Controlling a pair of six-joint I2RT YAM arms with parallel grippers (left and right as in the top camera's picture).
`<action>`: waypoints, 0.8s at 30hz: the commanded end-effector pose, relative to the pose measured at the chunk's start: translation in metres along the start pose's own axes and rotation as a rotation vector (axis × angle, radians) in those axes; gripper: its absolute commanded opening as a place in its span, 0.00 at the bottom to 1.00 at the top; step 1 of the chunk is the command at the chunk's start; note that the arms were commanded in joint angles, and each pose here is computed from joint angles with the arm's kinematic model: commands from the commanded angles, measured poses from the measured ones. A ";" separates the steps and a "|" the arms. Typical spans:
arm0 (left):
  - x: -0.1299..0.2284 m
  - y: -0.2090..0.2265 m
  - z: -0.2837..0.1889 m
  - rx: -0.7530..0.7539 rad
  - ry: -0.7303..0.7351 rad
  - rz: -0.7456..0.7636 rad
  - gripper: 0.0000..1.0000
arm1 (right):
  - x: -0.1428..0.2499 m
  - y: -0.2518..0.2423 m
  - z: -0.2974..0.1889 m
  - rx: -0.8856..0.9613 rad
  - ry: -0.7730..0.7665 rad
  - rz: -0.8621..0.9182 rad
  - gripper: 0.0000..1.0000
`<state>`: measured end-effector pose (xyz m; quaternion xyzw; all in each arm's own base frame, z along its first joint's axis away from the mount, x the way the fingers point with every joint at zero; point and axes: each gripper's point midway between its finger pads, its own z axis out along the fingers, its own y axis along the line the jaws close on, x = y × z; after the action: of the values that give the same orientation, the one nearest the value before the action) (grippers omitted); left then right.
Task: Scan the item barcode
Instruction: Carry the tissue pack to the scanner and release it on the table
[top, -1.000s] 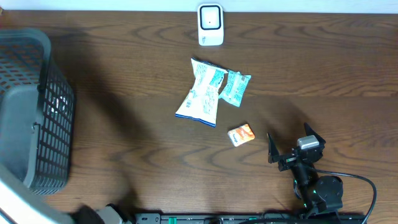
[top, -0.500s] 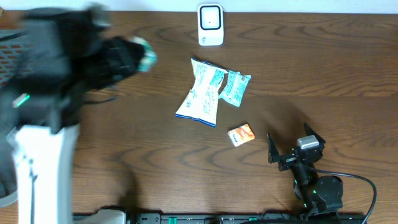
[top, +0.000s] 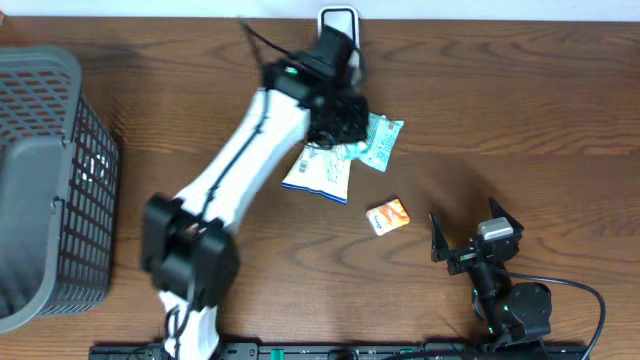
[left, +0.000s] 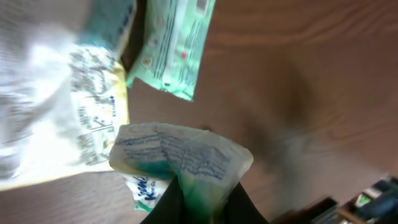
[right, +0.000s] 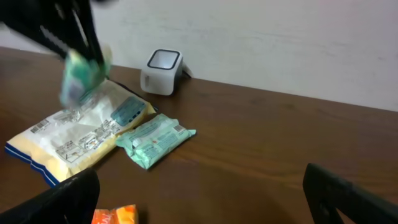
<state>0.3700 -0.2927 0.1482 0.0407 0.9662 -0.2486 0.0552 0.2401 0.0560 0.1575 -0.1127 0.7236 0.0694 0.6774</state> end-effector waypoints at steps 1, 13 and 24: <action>0.006 0.010 0.033 -0.038 0.060 0.003 0.15 | 0.000 0.001 0.000 -0.005 0.000 0.009 0.99; -0.036 0.012 -0.056 0.018 -0.106 0.024 0.88 | 0.000 0.001 0.000 -0.005 0.000 0.009 0.99; -0.031 0.156 -0.352 -0.182 -0.807 -0.303 0.88 | 0.000 0.001 0.000 -0.005 0.000 0.009 0.99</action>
<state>0.4035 -0.0643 0.3703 -0.1267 0.8939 -0.2476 0.3515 0.2401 0.0560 0.1575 -0.1127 0.7236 0.0694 0.6774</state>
